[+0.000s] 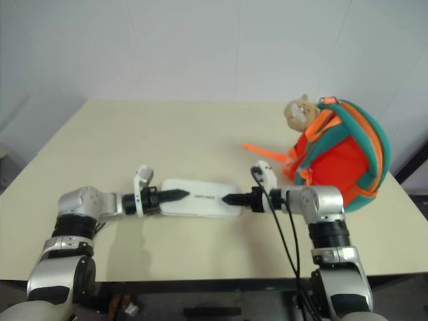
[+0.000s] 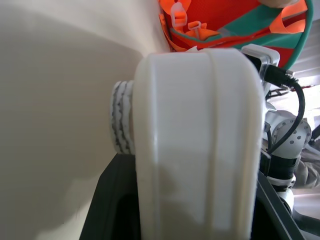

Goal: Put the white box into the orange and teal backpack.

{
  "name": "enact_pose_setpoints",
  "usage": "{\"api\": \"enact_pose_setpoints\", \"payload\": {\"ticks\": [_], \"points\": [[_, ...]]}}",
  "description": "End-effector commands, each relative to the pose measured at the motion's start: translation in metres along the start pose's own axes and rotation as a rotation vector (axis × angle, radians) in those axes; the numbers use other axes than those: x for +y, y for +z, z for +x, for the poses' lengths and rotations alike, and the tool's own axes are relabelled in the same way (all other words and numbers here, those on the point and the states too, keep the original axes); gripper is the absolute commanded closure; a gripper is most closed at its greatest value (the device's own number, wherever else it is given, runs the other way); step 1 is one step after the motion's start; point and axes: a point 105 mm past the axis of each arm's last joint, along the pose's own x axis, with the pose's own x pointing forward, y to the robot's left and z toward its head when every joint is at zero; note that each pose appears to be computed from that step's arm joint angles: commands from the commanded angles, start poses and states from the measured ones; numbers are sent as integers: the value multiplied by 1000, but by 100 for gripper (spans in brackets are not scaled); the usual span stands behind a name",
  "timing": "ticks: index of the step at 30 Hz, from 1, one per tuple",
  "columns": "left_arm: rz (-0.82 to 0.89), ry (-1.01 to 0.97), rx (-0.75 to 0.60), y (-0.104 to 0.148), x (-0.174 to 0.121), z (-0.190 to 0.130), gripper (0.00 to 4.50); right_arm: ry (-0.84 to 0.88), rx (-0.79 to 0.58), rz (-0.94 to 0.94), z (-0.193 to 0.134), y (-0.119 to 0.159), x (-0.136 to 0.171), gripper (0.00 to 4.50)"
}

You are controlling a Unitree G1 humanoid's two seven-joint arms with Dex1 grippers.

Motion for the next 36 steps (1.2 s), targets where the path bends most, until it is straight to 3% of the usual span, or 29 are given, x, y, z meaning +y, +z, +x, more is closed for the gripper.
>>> {"api": "enact_pose_setpoints", "payload": {"ticks": [1, 5, 9, 15, 20, 25, 36], "points": [[83, -71, -69, 18, -22, -11, 322, 2, -155, -82, -24, 28, 7, 0], [257, -168, -226, 38, -45, -38, 322, -82, -431, -213, -80, 61, 13, 0], [389, -186, -321, 42, -52, -59, 322, -252, -522, -332, -117, 60, 8, 0], [464, -149, -335, 33, -45, -75, 322, -515, -592, -425, -154, 52, 3, 0], [466, -144, -335, 30, -44, -73, 322, -640, -626, -445, -164, 51, -5, 0], [468, -146, -330, 28, -42, -67, 322, -790, -715, -421, -164, 68, -36, 0], [483, -143, -355, 26, -45, -74, 322, -718, -749, -383, -123, 93, -56, 0]]}}
